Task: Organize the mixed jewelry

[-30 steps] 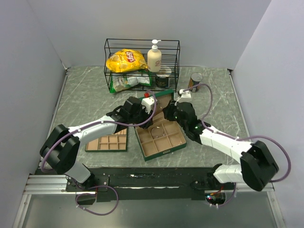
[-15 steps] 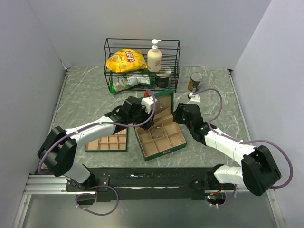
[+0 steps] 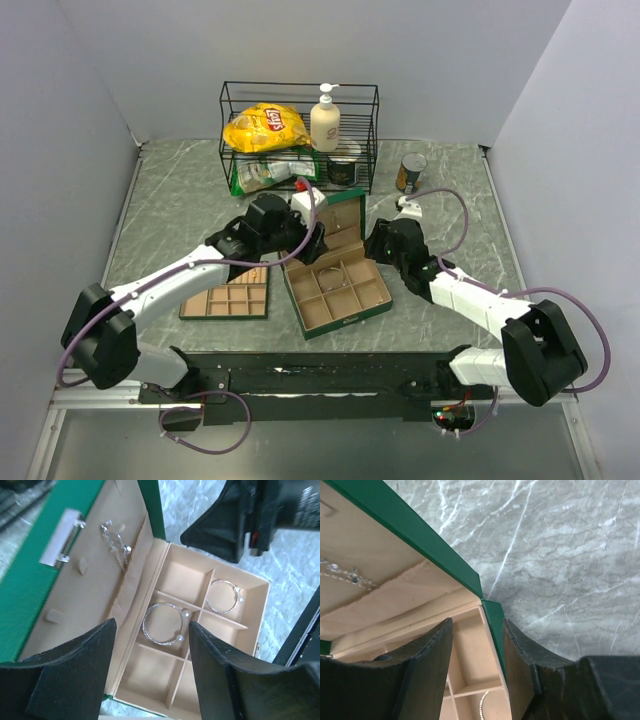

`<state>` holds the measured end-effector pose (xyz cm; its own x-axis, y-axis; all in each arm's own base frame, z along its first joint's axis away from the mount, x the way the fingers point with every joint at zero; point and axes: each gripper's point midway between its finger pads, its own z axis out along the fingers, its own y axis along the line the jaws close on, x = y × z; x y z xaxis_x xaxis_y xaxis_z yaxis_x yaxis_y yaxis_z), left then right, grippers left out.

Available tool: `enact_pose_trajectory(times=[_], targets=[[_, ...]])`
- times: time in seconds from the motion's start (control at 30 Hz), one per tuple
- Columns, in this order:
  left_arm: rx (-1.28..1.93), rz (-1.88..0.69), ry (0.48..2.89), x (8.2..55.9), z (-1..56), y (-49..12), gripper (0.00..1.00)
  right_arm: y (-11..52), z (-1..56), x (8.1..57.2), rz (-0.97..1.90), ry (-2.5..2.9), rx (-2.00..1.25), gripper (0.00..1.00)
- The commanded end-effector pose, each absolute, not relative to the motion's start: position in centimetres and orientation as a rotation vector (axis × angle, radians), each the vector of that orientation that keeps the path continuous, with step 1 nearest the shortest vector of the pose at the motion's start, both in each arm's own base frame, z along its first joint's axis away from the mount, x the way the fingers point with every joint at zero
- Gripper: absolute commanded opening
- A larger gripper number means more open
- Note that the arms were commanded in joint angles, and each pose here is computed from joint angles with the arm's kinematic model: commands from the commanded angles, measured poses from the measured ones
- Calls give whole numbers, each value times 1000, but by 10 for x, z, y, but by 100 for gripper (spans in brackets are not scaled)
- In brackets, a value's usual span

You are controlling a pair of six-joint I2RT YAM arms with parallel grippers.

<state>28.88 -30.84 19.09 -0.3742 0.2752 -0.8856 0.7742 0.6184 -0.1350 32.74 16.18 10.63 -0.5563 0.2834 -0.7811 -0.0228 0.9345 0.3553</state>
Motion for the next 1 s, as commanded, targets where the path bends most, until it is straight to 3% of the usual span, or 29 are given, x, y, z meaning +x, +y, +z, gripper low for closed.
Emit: enact_pose_trajectory(times=[0.0, 0.17, 0.2, 0.23, 0.4, 0.97], targets=[[803, -720, 1841, 284, 237, -308, 66, 156, 99, 329, 386, 2149, 195, 52], [743, -716, 1759, 273, 274, -291, 73, 155, 88, 328, 370, 2190, 170, 52], [729, -718, 1757, 270, 277, -288, 76, 156, 88, 329, 365, 2194, 169, 52], [713, -715, 1741, 266, 283, -282, 85, 154, 84, 328, 352, 2212, 170, 52], [616, -619, 1752, 265, 280, -253, 99, 153, 74, 326, 329, 2247, 156, 51], [236, -334, 1864, 266, 262, -135, 96, 143, 52, 320, 259, 2322, 167, 41]])
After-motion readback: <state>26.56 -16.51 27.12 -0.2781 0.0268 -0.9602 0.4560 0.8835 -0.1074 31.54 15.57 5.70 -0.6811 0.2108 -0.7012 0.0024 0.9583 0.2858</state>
